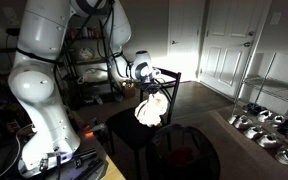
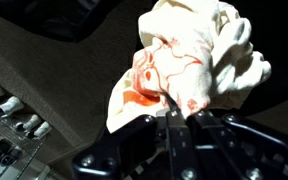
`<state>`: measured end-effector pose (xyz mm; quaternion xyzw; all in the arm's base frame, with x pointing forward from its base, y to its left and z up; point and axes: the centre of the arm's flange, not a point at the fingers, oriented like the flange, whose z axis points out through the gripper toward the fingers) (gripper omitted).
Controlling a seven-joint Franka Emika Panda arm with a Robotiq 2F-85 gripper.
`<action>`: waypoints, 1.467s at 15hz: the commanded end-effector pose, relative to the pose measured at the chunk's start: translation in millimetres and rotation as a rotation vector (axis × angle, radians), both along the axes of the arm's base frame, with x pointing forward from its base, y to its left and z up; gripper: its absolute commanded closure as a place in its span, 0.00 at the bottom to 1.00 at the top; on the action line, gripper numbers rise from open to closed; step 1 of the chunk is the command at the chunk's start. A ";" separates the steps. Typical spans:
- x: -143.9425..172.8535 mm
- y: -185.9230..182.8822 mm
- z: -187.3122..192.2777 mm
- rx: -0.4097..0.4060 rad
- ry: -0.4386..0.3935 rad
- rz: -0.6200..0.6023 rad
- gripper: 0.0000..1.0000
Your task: Put the peach t-shirt in the black bag.
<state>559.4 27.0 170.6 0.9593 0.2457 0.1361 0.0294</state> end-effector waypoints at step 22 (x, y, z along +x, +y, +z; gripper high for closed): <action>-34.6 -94.7 120.1 0.091 -0.302 -0.310 0.98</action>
